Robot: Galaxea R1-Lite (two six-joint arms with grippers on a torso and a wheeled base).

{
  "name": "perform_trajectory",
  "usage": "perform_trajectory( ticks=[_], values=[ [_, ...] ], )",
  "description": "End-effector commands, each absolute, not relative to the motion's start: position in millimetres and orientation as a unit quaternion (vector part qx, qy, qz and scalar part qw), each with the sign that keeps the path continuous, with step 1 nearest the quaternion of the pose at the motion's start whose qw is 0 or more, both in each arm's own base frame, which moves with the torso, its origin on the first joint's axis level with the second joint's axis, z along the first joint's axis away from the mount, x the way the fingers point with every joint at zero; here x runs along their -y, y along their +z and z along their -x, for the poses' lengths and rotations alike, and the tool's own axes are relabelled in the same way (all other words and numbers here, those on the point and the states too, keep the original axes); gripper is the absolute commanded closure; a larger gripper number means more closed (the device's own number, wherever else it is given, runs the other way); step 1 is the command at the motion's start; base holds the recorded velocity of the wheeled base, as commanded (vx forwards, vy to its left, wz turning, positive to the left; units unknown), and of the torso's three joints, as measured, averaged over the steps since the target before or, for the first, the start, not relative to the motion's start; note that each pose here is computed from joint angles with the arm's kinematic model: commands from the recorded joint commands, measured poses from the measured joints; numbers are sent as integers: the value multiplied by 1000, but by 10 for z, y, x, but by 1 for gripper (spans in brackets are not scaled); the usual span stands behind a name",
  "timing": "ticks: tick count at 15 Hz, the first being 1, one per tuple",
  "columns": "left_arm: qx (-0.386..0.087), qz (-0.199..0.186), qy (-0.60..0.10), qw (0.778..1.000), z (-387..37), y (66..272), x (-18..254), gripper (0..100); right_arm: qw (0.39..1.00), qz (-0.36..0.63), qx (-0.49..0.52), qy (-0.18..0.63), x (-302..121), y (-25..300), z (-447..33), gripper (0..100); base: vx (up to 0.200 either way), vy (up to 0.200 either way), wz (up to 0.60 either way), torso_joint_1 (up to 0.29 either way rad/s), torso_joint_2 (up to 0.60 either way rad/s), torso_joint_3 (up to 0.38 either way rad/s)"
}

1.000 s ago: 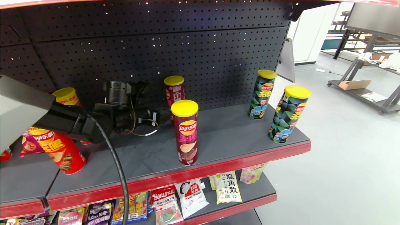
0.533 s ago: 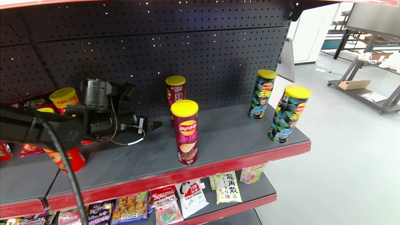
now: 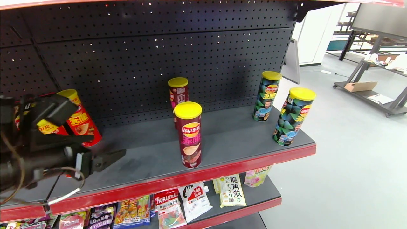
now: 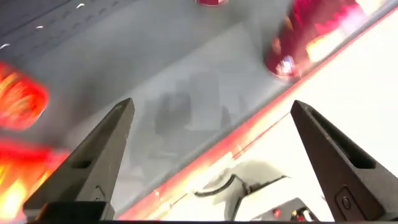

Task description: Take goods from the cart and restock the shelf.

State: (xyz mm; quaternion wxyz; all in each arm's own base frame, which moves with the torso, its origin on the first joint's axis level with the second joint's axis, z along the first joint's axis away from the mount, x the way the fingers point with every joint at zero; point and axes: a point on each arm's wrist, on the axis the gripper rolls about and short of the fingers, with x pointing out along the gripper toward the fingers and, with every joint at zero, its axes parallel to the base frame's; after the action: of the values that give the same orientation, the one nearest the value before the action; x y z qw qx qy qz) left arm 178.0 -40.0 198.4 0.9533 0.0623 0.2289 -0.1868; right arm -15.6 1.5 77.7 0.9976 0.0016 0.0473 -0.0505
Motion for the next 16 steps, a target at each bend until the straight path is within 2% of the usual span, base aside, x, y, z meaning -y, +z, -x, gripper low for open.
perform_trajectory(
  ticks=[1, 3, 4, 6, 8, 11, 14, 16],
  values=[
    [-155, -58, -127, 978, -1018, 2085, 119, 0, 998, -2, -48, -51, -15, 776, 154, 0, 0, 0, 0, 0, 0, 0],
    [-117, -40, -100, 987, -788, 2126, 59, 0, 998, -2, -48, -51, -15, 776, 154, 0, 0, 0, 0, 0, 0, 0],
    [-114, -38, -100, 988, -721, 2100, 57, 0, 998, -2, -48, -51, -15, 776, 154, 0, 0, 0, 0, 0, 0, 0],
    [-93, -34, -99, 990, -492, 2019, 51, 0, 998, -2, -48, -51, -15, 776, 154, 0, 0, 0, 0, 0, 0, 0],
    [-52, -9, -96, 994, -244, 1944, 43, 0, 998, -2, -48, -51, -15, 776, 154, 0, 0, 0, 0, 0, 0, 0],
    [-9, -14, -92, 996, 106, 1709, 32, 0, 998, -2, -48, -51, -15, 776, 154, 0, 0, 0, 0, 0, 0, 0],
    [-14, -15, -60, 998, 403, 1461, 15, 0, 998, 3, -49, -46, -15, 776, 153, 0, 0, 0, 0, 0, 0, 0],
    [-21, -14, -59, 998, 463, 1370, 13, 0, 998, 2, -49, -46, -15, 776, 153, 0, 0, 0, 0, 0, 0, 0]
  ],
)
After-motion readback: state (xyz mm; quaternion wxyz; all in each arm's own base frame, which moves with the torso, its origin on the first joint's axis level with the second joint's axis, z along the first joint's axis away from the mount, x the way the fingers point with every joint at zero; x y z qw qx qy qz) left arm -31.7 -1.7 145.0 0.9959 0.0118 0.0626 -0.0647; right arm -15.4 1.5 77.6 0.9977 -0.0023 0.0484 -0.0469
